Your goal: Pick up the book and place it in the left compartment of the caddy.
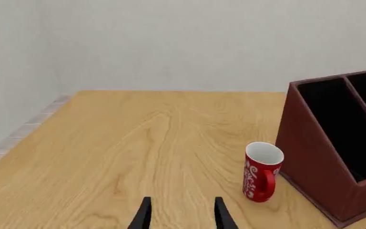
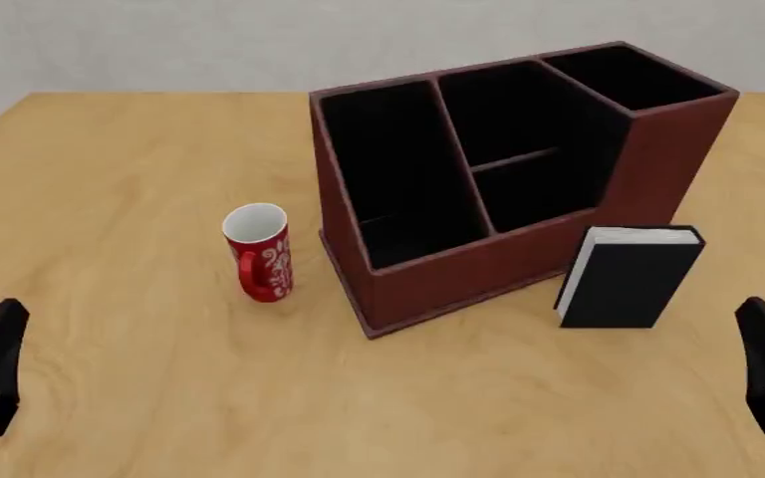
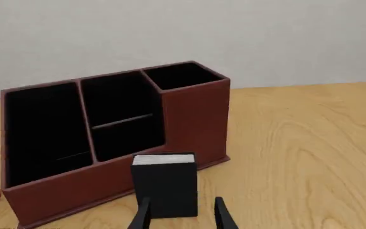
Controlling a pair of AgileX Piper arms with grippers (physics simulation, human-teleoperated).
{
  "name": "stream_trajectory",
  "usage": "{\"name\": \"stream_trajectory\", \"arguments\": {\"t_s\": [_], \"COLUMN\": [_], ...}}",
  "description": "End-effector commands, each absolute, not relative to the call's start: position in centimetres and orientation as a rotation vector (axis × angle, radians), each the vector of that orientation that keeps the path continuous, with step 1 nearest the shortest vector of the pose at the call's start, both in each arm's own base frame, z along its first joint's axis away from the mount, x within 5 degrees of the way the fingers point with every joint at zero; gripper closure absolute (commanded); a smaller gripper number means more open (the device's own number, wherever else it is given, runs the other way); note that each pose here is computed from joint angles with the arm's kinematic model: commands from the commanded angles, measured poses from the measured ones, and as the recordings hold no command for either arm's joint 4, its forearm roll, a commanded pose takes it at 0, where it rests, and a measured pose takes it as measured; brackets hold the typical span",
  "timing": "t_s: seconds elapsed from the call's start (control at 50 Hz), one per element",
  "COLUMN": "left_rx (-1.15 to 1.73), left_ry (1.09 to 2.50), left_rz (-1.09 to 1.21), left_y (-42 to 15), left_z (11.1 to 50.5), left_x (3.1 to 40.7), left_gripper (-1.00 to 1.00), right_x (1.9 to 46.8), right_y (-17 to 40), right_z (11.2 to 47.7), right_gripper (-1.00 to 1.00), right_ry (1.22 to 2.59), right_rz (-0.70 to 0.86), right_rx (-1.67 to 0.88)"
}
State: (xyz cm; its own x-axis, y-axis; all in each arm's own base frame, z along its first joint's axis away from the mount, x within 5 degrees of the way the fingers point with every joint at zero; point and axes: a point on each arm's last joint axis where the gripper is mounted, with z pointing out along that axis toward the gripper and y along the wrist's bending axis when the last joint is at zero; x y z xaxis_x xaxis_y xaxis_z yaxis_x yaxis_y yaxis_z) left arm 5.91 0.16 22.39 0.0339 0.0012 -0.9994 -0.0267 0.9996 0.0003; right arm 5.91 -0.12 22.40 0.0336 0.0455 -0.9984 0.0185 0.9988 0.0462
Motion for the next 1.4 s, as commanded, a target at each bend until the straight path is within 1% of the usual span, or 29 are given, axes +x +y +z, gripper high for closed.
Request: {"name": "stream_trajectory", "arguments": {"t_s": [0.02,0.34,0.48,0.64,0.66,0.74,0.78,0.84,0.94,1.0,1.02,1.2,1.22,1.3,1.4], "left_rx": [0.03,0.074,0.089,0.093,0.11,0.114,0.117,0.117,0.123,0.131,0.133,0.139,0.14,0.139,0.141], "left_ry": [1.47,1.456,1.451,1.446,1.433,1.426,1.422,1.416,1.415,1.413,1.404,1.399,1.396,1.393,1.389], "left_rz": [0.008,0.011,0.0,-0.011,-0.026,-0.025,-0.024,-0.019,-0.022,-0.02,-0.021,-0.025,-0.025,-0.024,-0.02], "left_y": [-0.1,-0.2,-0.3,-0.4,-0.5,-0.5,-0.5,-0.5,-0.5,-0.6,-0.6,-0.6,-0.6,-0.6,-0.6], "left_z": [21.6,21.9,21.9,22.0,22.1,22.4,22.6,22.7,23.0,23.1,23.3,23.4,23.5,23.7,23.9], "left_x": [5.6,5.5,5.5,5.5,5.5,5.4,5.4,5.4,5.3,5.3,5.2,5.2,5.2,5.1,5.1], "left_gripper": [-1.0,-1.0,-1.0,-1.0,-1.0,-1.0,-1.0,-1.0,-1.0,-1.0,-1.0,-1.0,-1.0,-1.0,-1.0], "right_x": [5.6,5.5,4.9,4.0,5.0,5.6,5.9,6.3,6.6,6.8,7.6,8.3,8.7,8.9,10.3], "right_y": [0.0,0.1,0.2,0.5,0.9,1.1,1.0,1.1,1.2,1.4,1.4,1.5,1.6,1.8,1.9], "right_z": [21.5,22.3,24.6,28.2,31.0,31.9,32.2,33.1,33.9,34.8,36.2,36.1,36.7,36.5,36.4], "right_gripper": [-1.0,-1.0,-1.0,-1.0,-1.0,-1.0,-1.0,-1.0,-1.0,-1.0,-1.0,-1.0,-1.0,-1.0,-1.0], "right_ry": [1.483,1.47,1.474,1.497,1.606,1.655,1.661,1.686,1.715,1.731,1.764,1.827,1.846,1.851,1.864], "right_rz": [-0.001,-0.022,-0.046,-0.097,-0.188,-0.194,-0.238,-0.261,-0.254,-0.258,-0.302,-0.369,-0.38,-0.389,-0.424], "right_rx": [0.0,-0.042,-0.099,-0.277,-0.508,-0.546,-0.568,-0.611,-0.659,-0.697,-0.775,-0.933,-0.999,-1.077,-1.136]}}
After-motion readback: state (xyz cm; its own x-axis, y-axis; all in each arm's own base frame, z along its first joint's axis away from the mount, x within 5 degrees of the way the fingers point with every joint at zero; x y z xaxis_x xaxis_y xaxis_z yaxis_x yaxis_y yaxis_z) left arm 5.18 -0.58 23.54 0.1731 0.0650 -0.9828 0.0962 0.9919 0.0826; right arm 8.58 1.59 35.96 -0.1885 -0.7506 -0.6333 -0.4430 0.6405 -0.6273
